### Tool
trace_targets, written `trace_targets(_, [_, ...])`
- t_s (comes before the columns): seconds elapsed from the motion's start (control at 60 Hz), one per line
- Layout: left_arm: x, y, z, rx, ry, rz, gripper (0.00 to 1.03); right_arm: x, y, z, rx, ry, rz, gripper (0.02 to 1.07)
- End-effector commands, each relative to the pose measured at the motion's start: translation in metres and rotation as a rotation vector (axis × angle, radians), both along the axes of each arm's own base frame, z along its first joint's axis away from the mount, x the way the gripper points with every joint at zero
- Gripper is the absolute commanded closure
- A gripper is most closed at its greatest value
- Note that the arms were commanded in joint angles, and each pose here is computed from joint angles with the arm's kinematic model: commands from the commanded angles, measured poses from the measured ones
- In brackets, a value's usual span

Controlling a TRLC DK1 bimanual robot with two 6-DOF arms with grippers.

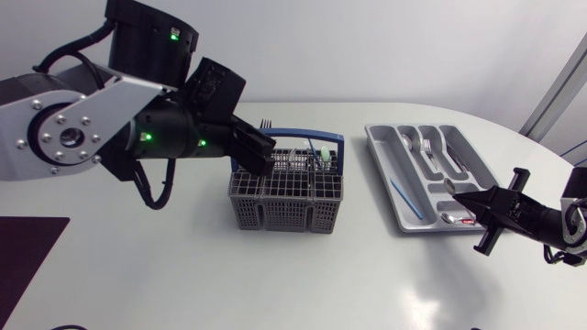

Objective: Unload the cutlery basket into the drawer organizer.

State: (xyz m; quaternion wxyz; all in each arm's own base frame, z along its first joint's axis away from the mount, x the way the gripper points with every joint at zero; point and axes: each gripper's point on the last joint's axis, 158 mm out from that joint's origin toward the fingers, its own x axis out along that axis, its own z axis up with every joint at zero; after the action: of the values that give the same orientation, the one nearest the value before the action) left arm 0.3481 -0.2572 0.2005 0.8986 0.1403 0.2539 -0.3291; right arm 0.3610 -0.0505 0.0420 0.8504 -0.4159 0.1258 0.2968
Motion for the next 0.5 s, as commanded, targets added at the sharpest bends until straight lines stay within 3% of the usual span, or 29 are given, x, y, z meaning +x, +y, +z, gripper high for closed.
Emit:
trace_targets(0.0, [-0.004, 0.006, -0.003, 0.008, 0.002, -0.006, 0.23, 0.013, -0.015, 0.000, -0.073, -0.044, 0.018, 0.94])
trace_targets(0.483, [-0.005, 0.009, 0.001, -0.001, -0.007, 0.000, 0.23, 0.007, -0.038, -0.020, -0.132, -0.026, 0.000, 0.94])
